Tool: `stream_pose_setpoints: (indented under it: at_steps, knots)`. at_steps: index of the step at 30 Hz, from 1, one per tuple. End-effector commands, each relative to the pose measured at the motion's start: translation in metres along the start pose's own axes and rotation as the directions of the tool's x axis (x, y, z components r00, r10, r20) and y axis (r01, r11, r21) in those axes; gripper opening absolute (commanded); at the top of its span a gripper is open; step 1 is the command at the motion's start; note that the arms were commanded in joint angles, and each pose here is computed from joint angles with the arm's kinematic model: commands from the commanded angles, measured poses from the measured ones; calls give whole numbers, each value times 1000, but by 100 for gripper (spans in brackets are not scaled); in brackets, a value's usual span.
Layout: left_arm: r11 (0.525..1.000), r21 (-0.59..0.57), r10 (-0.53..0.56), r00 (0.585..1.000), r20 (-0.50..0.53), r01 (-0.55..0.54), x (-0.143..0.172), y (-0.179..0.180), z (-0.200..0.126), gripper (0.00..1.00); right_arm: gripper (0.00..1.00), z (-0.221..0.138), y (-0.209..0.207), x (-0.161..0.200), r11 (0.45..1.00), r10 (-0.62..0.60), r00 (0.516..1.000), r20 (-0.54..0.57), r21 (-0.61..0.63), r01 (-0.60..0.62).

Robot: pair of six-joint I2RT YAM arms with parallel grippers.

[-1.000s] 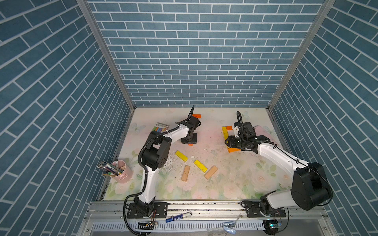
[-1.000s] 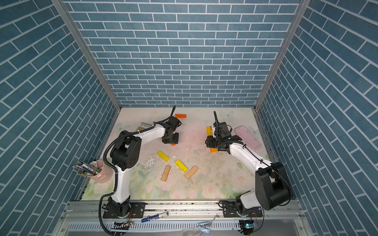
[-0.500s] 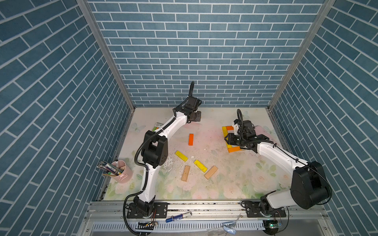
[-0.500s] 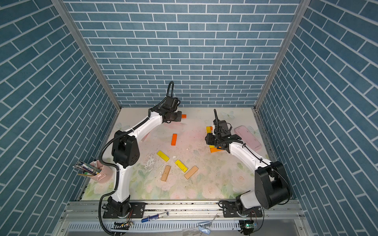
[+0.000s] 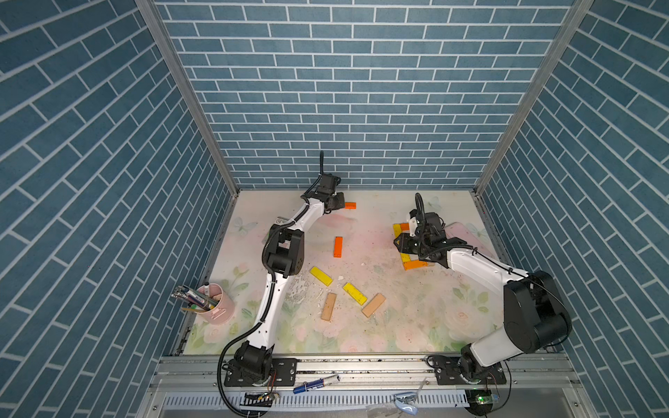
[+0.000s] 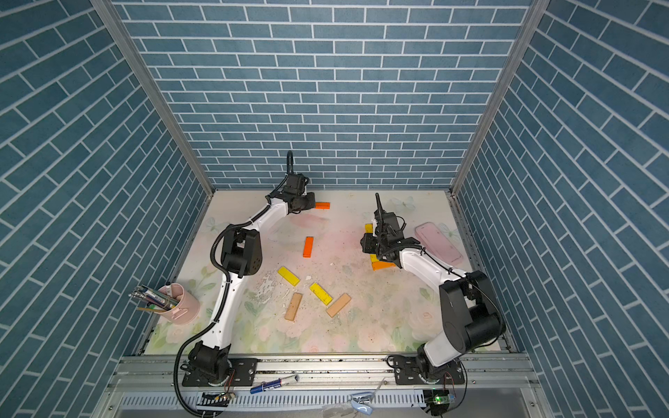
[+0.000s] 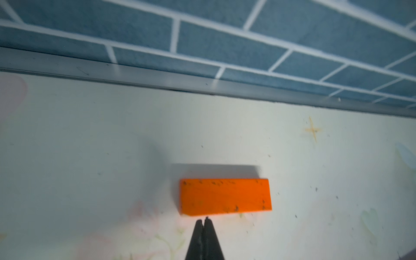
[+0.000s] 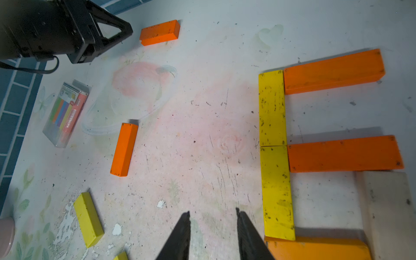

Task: Assemble the number 6 with building blocks
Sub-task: Adjust the building block at the center of the board.

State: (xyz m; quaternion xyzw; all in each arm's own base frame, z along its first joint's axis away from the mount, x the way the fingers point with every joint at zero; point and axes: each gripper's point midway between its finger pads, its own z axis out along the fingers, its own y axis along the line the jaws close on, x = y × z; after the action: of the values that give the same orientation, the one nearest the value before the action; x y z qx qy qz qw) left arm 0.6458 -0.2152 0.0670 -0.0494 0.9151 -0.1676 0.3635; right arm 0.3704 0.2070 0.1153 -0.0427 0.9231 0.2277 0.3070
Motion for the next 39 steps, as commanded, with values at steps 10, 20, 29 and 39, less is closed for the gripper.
stream_pose_setpoints:
  at_steps: [10,20,29,39]
  knots:
    - [890,199,-434,897,83,411,-33,21,45,2,36,18,-1,8,1000,11,1000,-17,-19,-11]
    - [869,213,-447,893,-44,446,1,2,59,2,36,15,-6,12,1000,8,1000,-19,-2,-8]
    - [899,241,-320,925,-204,364,39,-33,42,2,36,7,-5,13,1000,-11,1000,-17,0,11]
    - [943,326,22,962,-273,71,69,-87,-9,9,37,-10,-8,9,998,-58,998,-2,37,58]
